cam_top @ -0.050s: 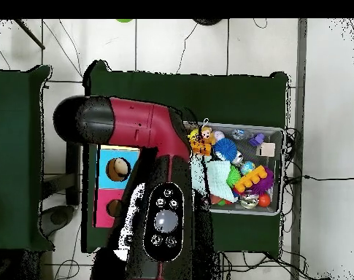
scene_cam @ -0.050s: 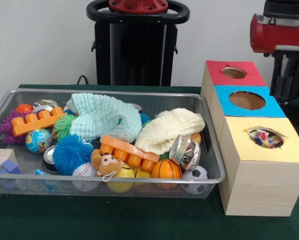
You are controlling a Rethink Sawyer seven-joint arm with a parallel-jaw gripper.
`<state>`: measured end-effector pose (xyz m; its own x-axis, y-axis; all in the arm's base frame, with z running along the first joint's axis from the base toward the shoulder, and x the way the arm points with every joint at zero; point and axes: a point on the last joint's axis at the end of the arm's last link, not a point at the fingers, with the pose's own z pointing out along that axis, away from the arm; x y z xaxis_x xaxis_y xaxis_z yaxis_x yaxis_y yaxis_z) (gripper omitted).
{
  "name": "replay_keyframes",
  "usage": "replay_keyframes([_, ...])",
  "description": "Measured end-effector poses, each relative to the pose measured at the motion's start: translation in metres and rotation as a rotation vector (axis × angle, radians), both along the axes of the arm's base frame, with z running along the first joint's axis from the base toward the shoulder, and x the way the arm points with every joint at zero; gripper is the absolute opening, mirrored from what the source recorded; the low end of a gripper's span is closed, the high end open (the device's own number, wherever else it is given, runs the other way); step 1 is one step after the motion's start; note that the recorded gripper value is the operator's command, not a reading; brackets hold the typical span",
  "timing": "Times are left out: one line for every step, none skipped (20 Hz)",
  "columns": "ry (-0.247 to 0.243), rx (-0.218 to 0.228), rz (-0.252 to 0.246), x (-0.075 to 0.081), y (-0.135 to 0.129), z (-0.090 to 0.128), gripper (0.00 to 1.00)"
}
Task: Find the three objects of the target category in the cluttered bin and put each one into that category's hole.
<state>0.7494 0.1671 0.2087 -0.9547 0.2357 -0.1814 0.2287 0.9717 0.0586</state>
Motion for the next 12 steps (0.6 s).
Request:
replay_keyframes([-0.009, 0.000, -0.001, 0.003, -0.001, 0.004, 0.00])
replay_keyframes([-0.014, 0.000, -0.002, 0.004, -0.003, 0.007, 0.00])
replay_keyframes([-0.017, -0.001, -0.003, 0.005, -0.004, 0.008, 0.00])
replay_keyframes([-0.021, -0.002, -0.004, 0.006, -0.005, 0.010, 0.00])
replay_keyframes([-0.023, -0.004, -0.003, 0.007, -0.006, 0.011, 0.00])
replay_keyframes([-0.025, -0.006, -0.002, 0.007, -0.007, 0.011, 0.00])
replay_keyframes([-0.027, -0.009, -0.001, 0.008, -0.008, 0.012, 0.00])
replay_keyframes([-0.029, -0.011, 0.001, 0.009, -0.008, 0.012, 0.00])
replay_keyframes([-0.031, -0.015, 0.003, 0.009, -0.009, 0.013, 0.00])
replay_keyframes([-0.034, -0.019, 0.006, 0.010, -0.009, 0.013, 0.00])
replay_keyframes([-0.037, -0.021, 0.009, 0.011, -0.009, 0.014, 0.00])
replay_keyframes([-0.042, -0.025, 0.012, 0.012, -0.009, 0.016, 0.00])
